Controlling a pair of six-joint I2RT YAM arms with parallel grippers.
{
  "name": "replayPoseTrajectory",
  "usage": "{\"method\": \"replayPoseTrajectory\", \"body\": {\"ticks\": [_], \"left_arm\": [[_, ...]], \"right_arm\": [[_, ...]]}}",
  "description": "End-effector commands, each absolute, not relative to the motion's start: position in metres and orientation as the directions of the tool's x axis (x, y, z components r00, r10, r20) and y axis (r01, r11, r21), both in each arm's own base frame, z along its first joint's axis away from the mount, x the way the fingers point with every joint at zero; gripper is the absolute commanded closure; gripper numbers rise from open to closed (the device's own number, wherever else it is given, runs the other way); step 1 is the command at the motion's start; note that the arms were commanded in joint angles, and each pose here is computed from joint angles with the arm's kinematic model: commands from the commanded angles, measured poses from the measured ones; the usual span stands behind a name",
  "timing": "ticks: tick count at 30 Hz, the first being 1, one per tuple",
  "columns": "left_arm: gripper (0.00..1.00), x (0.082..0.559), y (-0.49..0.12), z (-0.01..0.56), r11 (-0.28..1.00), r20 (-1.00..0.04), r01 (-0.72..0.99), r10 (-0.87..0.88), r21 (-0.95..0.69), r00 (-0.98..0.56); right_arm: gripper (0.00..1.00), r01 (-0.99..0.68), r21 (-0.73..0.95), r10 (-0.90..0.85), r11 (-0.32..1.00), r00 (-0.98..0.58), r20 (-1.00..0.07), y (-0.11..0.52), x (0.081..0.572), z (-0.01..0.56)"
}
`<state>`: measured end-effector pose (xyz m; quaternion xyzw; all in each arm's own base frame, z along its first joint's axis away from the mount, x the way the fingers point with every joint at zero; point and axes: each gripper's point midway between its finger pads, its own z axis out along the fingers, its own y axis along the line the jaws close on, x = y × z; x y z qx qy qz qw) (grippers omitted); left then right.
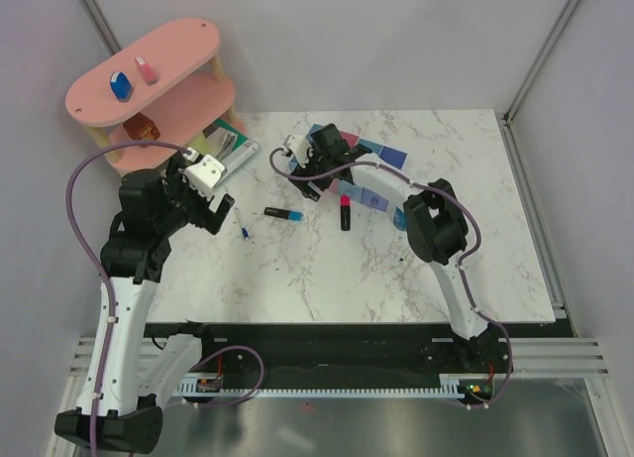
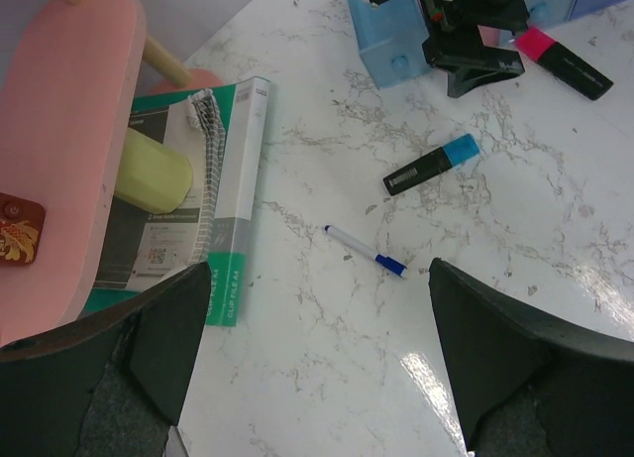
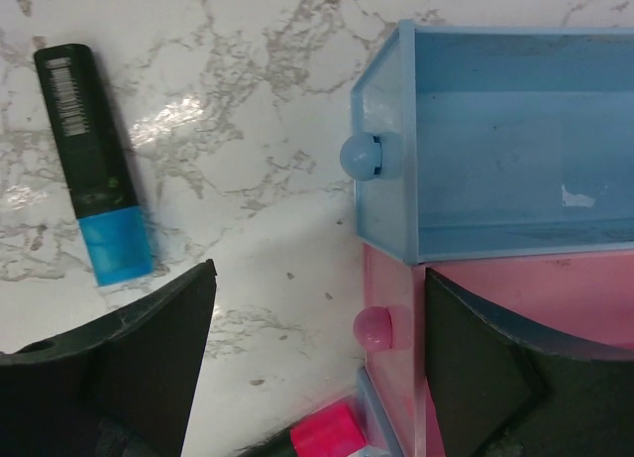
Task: Sort the stationery into containers
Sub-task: Move the storage box to the center of the board.
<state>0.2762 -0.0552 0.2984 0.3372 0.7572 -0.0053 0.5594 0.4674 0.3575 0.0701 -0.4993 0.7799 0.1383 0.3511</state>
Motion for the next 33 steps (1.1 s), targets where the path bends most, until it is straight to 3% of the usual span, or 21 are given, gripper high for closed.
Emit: {"method": "replayPoseTrajectory", "body": {"ticks": [1,22,28,33], "left_arm": [[0.02,0.274,-0.051,0.300,0.778,-0.847,0.493,0.513,0.389,-0.142],[0.03,0.264,-0.054,0.289,0.793,-0.863,0.500,0.479,0.347,-0.160],[0.04,0.263,-0.058,0.288,0.794,-0.872,0.515,0.461,0.324,-0.163],[0.05,0.262,-0.067,0.283,0.772,-0.878,0.558,0.455,0.305,-0.150]], "right_arm": [[0.14,-0.922,-0.125,-0.690,0.367,-0.180,-0.701,0.382,0.440,0.087],[0.14,-0.961,-0.196,-0.819,0.195,-0.050,-0.571,0.353,0.385,0.083],[0.15,-0.942,-0.241,-0.806,0.232,-0.047,-0.590,0.355,0.396,0.101],[0.16,-0.897,-0.264,-0.736,0.354,-0.093,-0.670,0.360,0.407,0.152]]}}
